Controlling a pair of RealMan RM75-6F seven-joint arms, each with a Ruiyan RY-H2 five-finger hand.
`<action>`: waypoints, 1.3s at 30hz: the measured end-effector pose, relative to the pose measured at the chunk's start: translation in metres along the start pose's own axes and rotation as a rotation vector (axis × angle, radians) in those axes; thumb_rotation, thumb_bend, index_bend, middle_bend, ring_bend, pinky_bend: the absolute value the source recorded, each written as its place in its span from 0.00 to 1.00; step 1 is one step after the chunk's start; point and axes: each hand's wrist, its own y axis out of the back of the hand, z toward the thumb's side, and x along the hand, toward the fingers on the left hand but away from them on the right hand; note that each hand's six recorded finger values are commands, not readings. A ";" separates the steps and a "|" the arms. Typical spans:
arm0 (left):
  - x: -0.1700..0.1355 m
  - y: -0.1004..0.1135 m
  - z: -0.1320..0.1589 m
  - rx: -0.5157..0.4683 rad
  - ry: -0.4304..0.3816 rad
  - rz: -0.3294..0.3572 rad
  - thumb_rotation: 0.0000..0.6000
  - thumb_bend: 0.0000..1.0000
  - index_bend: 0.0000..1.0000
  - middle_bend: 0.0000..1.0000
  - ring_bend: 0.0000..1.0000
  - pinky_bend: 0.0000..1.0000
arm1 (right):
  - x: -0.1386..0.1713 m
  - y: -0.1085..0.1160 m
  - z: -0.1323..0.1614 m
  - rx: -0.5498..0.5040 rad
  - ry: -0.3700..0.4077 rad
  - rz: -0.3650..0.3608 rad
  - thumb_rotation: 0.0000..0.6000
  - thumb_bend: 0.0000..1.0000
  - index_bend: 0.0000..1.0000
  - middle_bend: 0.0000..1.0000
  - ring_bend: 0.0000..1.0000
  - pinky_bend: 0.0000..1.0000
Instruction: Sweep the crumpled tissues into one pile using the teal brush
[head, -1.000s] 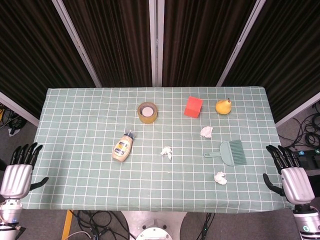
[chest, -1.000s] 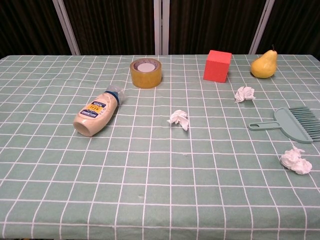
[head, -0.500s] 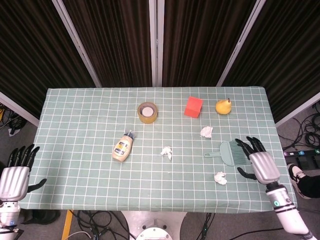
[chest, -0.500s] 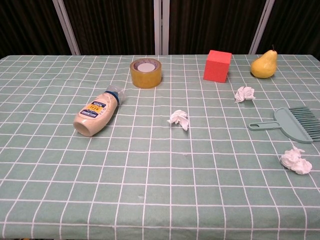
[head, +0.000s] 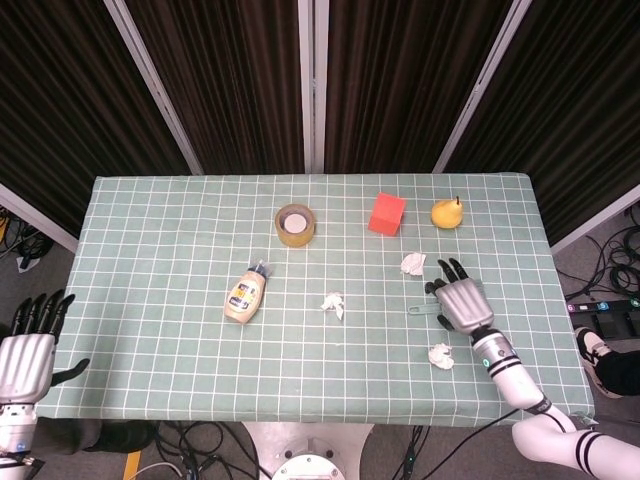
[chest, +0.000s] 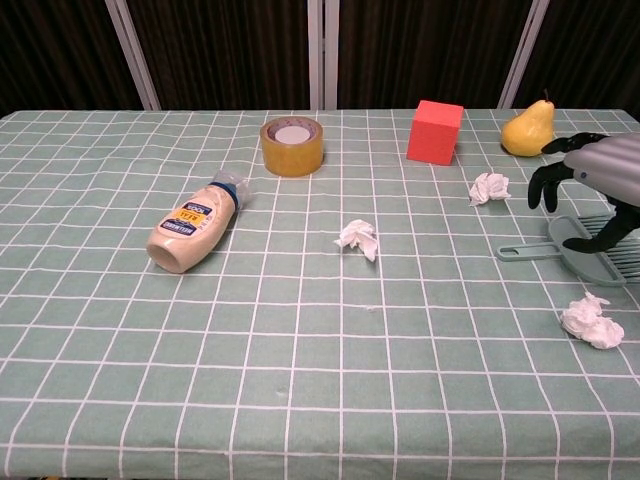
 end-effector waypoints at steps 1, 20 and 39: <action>0.000 0.000 0.000 -0.002 0.000 -0.001 1.00 0.01 0.09 0.04 0.00 0.00 | -0.003 -0.001 0.003 0.028 0.005 0.004 1.00 0.17 0.38 0.41 0.05 0.00; 0.000 -0.007 -0.004 -0.013 0.009 -0.017 1.00 0.01 0.09 0.04 0.00 0.00 | -0.017 -0.029 0.023 0.170 0.018 0.049 1.00 0.21 0.42 0.43 0.06 0.00; -0.002 -0.010 -0.009 -0.018 0.019 -0.023 1.00 0.01 0.09 0.04 0.00 0.00 | -0.023 -0.030 0.029 0.164 0.030 0.022 1.00 0.35 0.62 0.52 0.20 0.04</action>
